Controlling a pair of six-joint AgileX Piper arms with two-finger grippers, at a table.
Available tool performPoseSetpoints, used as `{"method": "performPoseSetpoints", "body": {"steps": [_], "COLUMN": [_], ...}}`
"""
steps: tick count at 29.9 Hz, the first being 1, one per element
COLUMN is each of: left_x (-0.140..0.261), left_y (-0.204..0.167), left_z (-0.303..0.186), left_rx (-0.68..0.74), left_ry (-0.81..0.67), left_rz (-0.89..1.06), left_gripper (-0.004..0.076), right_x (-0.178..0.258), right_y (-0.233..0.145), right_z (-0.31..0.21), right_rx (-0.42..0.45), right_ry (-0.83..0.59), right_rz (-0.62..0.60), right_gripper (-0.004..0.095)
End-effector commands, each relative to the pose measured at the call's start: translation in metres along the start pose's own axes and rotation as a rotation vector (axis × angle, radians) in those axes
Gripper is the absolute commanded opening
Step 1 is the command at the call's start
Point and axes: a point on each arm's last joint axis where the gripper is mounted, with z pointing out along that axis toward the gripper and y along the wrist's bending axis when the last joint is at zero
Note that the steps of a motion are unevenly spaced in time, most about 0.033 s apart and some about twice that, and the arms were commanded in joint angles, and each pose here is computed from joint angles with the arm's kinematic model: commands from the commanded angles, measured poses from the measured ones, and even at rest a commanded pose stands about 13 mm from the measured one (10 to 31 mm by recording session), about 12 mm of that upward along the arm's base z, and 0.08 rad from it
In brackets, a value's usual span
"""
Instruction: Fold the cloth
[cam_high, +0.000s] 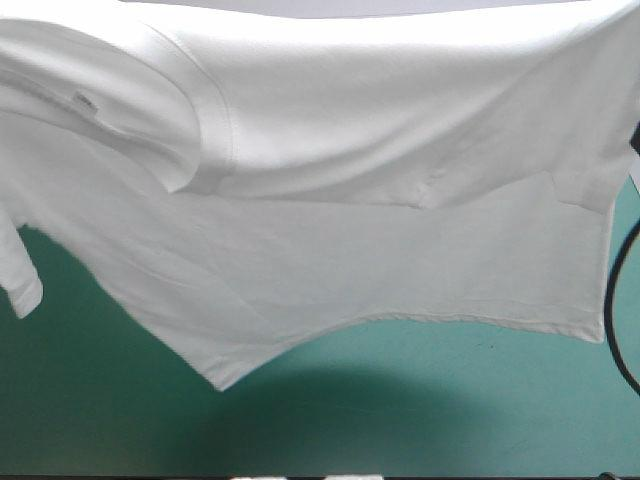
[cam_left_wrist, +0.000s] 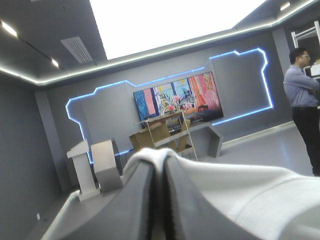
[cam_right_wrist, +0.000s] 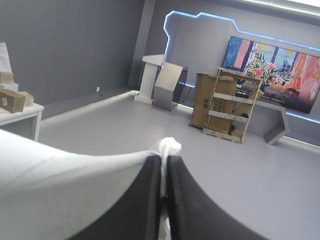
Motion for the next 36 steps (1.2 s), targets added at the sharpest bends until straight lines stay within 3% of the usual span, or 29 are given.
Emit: {"method": "performPoseSetpoints", "body": {"steps": [1, 7, 11, 14, 22, 29, 36], "left_x": [-0.023, -0.04, -0.033, -0.017, 0.07, 0.174, 0.279], "left_y": [-0.001, -0.008, -0.012, -0.008, 0.004, 0.009, 0.004], "left_z": [-0.018, -0.048, -0.051, -0.03, 0.046, 0.107, 0.173], "left_rx": [-0.028, -0.025, 0.0, 0.008, 0.014, 0.009, 0.103], "left_ry": [-0.148, -0.195, -0.118, -0.045, 0.209, 0.384, 0.533], "left_rz": [0.003, 0.033, 0.023, -0.025, -0.107, -0.157, -0.244], "left_gripper": [0.0019, 0.0019, 0.0019, 0.0019, 0.0019, 0.0019, 0.0019], "right_x": [-0.017, -0.016, -0.014, 0.002, 0.069, 0.14, 0.214], "right_y": [-0.002, 0.002, 0.007, 0.012, 0.029, 0.034, 0.042], "right_z": [-0.022, -0.046, -0.053, -0.038, 0.03, 0.082, 0.155], "right_rx": [0.002, -0.058, -0.122, -0.146, -0.172, -0.056, -0.04], "right_ry": [-0.116, -0.081, -0.069, 0.028, 0.24, 0.384, 0.532], "right_rz": [0.003, -0.003, 0.028, 0.048, 0.062, 0.032, 0.004], "right_gripper": [-0.0017, 0.0005, 0.0005, 0.0005, 0.0005, 0.0003, -0.0017]}}
